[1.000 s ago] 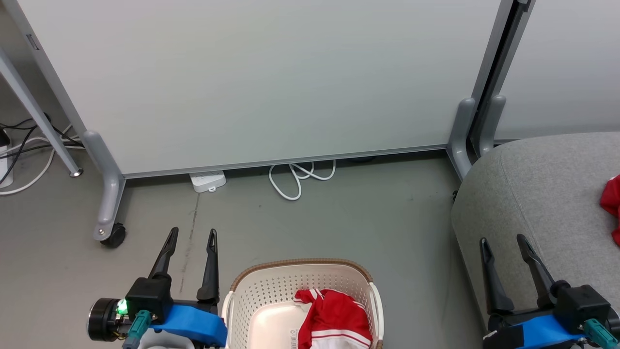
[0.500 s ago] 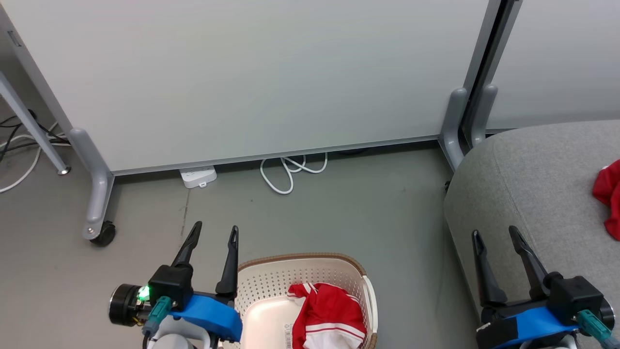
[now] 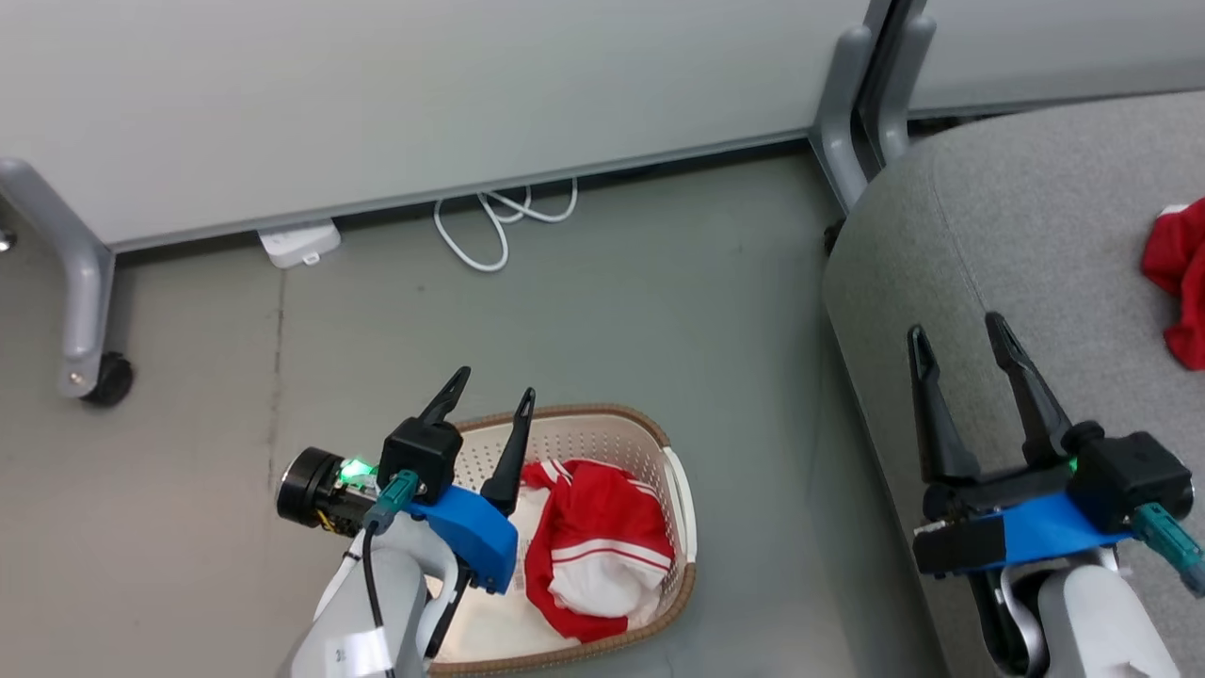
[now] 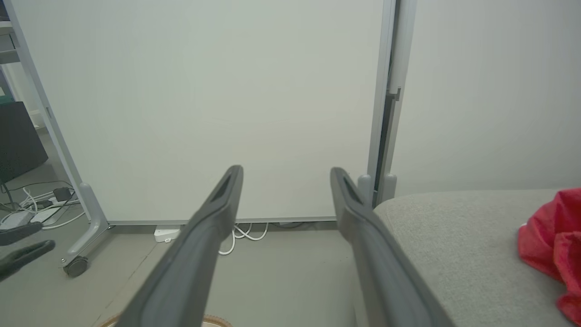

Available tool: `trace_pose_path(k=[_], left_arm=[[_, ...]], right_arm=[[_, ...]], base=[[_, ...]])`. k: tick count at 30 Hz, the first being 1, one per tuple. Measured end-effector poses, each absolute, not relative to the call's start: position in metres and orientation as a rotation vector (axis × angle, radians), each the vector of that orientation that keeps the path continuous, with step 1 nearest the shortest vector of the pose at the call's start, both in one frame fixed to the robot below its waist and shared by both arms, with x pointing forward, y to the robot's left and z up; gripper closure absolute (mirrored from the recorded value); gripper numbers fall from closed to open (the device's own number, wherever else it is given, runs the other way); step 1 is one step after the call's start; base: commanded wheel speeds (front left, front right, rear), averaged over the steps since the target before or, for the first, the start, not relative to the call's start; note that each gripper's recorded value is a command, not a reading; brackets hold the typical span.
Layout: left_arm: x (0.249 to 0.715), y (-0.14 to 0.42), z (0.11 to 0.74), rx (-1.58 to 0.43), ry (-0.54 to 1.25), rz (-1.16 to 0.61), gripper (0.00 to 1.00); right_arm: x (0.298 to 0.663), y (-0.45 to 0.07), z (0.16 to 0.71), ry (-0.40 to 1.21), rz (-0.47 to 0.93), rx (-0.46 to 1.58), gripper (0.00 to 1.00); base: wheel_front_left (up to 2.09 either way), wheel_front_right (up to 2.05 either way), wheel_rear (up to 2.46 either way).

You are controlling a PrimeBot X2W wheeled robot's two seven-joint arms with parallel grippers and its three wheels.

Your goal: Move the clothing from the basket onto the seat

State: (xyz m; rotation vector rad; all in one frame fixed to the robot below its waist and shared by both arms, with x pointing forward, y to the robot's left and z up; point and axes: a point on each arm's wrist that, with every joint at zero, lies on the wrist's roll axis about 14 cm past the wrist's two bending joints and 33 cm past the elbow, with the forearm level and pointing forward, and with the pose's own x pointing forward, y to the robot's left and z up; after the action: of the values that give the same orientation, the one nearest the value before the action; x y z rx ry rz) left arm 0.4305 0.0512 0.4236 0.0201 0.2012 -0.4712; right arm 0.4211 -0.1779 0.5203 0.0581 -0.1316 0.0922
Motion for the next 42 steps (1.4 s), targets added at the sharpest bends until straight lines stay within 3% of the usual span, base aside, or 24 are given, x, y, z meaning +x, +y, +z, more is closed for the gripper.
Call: trace_pose_path(k=[14, 24, 42], left_arm=[[0.456, 0.022, 0.295, 0.131, 0.543, -0.655, 0.00], [0.444, 0.027, 0.200, 0.216, 0.814, -0.736, 0.00], [0.412, 0.033, 0.102, 0.288, 1.068, -0.842, 0.00]], right_arm=[[0.481, -0.190, 0.490, -0.094, 0.082, 0.027, 0.00], [0.516, -0.198, 0.451, -0.044, 0.076, 0.004, 0.00], [0.544, -0.199, 0.372, 0.070, 0.086, -0.003, 0.00]], base=[[0.00, 0.00, 0.00], [0.00, 0.00, 0.00], [0.00, 0.00, 0.00]])
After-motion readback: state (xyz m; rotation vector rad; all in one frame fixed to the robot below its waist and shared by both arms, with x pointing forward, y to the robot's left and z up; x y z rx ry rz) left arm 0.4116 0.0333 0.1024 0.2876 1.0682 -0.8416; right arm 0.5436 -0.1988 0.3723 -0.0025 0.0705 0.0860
